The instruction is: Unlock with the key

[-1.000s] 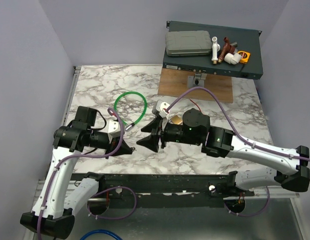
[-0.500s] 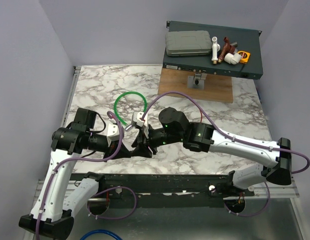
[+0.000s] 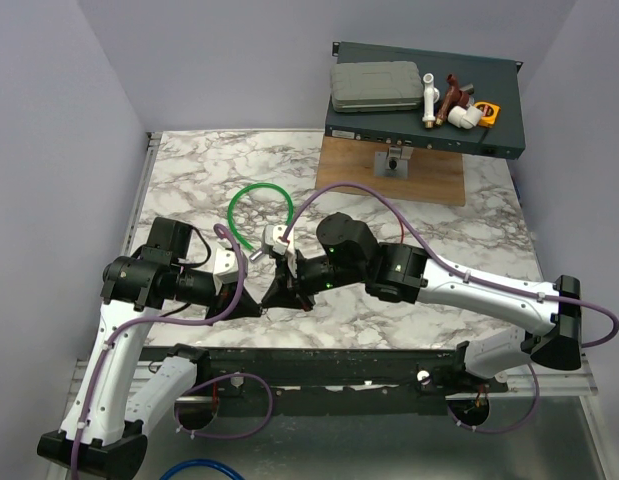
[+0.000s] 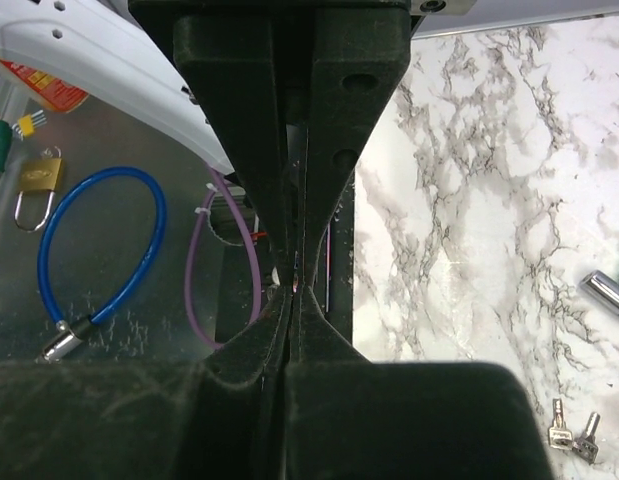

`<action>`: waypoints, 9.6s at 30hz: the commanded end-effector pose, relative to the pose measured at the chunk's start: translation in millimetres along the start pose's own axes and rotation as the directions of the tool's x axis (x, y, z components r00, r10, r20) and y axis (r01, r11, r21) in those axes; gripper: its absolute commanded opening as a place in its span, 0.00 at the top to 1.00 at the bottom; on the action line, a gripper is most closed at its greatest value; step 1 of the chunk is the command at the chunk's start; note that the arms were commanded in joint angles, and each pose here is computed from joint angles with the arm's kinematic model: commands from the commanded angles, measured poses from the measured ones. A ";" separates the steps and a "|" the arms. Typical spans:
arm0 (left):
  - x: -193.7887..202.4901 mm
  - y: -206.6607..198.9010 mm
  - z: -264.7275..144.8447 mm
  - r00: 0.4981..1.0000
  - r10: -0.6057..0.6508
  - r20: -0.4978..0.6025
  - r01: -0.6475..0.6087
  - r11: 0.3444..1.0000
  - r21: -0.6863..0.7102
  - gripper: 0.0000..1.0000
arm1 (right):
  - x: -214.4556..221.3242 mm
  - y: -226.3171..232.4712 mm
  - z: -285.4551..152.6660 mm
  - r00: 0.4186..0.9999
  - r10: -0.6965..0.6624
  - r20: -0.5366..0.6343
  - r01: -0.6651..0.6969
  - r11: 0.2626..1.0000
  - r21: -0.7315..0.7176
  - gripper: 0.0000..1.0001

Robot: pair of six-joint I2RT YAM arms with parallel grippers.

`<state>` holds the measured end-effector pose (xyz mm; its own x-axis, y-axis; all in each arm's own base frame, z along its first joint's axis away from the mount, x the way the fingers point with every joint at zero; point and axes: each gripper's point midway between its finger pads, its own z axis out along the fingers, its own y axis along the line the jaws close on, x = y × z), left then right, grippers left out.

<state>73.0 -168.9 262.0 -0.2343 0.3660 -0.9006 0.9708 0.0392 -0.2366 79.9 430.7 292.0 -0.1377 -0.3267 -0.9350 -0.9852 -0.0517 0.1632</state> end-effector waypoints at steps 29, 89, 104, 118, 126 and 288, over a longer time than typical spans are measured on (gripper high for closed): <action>-15.1 20.5 -7.3 1.000 0.011 0.022 -0.007 0.986 -0.166 0.39 | -4.3 -5.1 -32.7 0.922 0.139 0.361 -0.183 0.979 0.091 0.99; 90.6 289.7 225.6 0.773 -0.232 -0.591 -0.069 0.895 -0.441 1.00 | -51.5 -1.8 -204.3 0.866 0.005 0.501 -0.251 0.869 0.425 0.99; 124.6 222.8 224.8 0.715 -0.294 -0.634 0.087 0.938 -0.336 1.00 | -57.6 1.1 -204.7 0.874 0.000 0.486 -0.234 0.876 0.422 0.99; 88.9 135.2 245.8 0.778 -0.327 -0.537 0.354 0.934 -0.055 0.65 | -53.6 -8.1 -202.0 0.884 0.012 0.468 -0.254 0.852 0.458 0.99; 33.0 162.0 227.6 0.881 -0.153 -0.448 0.170 0.985 -0.004 0.51 | -57.2 -7.9 -207.8 0.876 0.007 0.482 -0.262 0.846 0.464 0.99; 129.4 173.4 243.2 0.720 -0.353 -0.598 0.107 0.907 -0.407 0.02 | -103.3 7.1 -236.2 0.858 -0.106 0.502 -0.171 0.864 0.474 0.99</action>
<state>205.8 -344.4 33.8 -0.5680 0.7334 -0.3735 0.8231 0.5075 -0.2551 115.4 249.1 456.8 -0.0815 0.1922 -0.9780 -0.8708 0.4635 0.1637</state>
